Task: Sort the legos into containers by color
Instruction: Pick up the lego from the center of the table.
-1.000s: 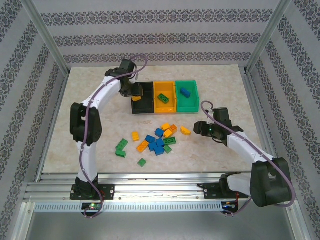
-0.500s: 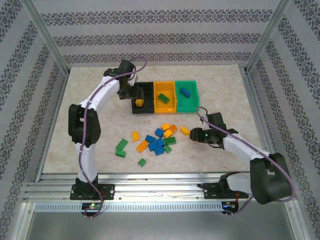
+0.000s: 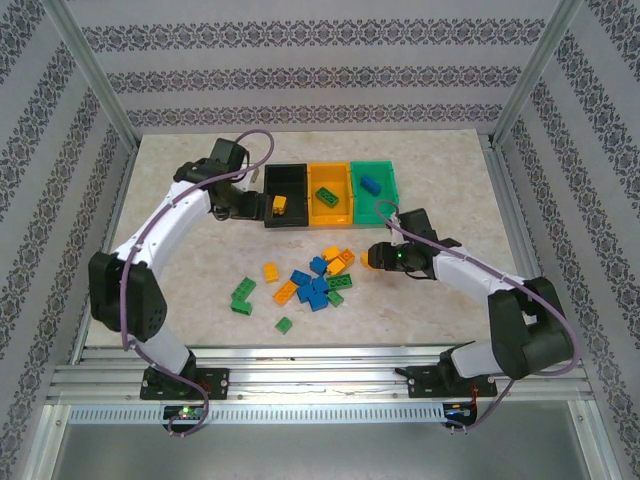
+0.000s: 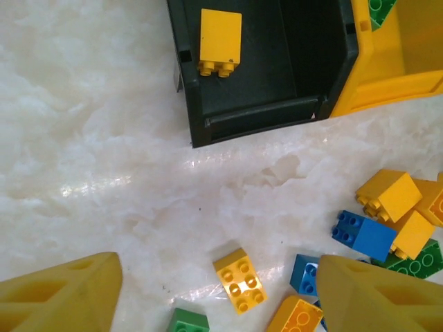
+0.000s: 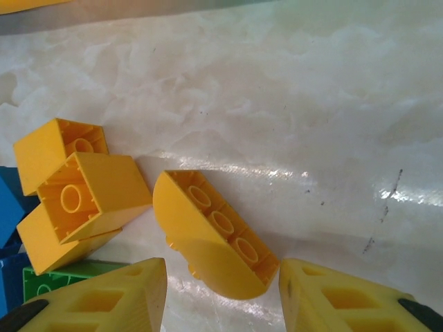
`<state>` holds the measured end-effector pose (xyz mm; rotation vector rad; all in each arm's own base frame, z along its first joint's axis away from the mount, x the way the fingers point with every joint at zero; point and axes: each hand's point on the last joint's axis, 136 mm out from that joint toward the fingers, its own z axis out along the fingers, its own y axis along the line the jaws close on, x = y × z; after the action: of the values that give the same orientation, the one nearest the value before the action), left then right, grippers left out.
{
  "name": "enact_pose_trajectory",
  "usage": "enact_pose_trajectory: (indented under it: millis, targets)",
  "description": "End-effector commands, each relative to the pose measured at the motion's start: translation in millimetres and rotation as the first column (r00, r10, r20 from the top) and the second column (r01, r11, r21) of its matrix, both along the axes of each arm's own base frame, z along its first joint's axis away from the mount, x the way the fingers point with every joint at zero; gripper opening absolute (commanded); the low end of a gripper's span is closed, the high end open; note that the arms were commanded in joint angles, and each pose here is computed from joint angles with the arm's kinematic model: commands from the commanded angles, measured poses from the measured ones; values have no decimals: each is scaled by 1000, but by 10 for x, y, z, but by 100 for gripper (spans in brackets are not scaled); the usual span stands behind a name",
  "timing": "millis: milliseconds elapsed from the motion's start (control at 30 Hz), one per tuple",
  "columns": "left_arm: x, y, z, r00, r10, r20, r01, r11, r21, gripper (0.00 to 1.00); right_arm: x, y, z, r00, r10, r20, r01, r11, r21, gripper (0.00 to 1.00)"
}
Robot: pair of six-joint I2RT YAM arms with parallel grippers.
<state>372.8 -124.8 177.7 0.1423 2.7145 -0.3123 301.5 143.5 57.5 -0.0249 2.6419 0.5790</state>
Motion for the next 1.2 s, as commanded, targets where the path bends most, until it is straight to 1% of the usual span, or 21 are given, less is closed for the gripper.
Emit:
enact_pose_trajectory:
  millis: [0,133,267,500,700,1000,1067,1167]
  targets:
    - [40,114,154,995,-10,98,7,999,35,65,72,22,41,1000,9,12,-8,1000,-23,47]
    - [-15,200,169,992,0,129,-7,998,57,55,95,42,40,1000,12,11,-12,1000,-25,47]
    - [-51,236,144,990,4,141,-13,998,65,48,96,90,29,1000,23,0,-23,999,-22,47]
    - [-124,311,95,986,14,166,-27,997,77,44,43,181,-83,995,72,-65,-75,996,-45,48]
    - [-162,353,95,984,14,177,-30,996,86,42,35,224,-198,987,101,-127,-112,990,-89,52]
    - [-222,366,27,987,12,157,-26,996,90,44,16,303,-344,971,144,-192,-172,975,-141,54]
    - [-237,344,0,989,-3,150,-10,996,83,41,14,329,-363,969,151,-198,-181,973,-145,53]
    - [-255,324,-26,989,-14,146,3,997,76,33,17,349,-379,967,156,-202,-188,970,-154,52]
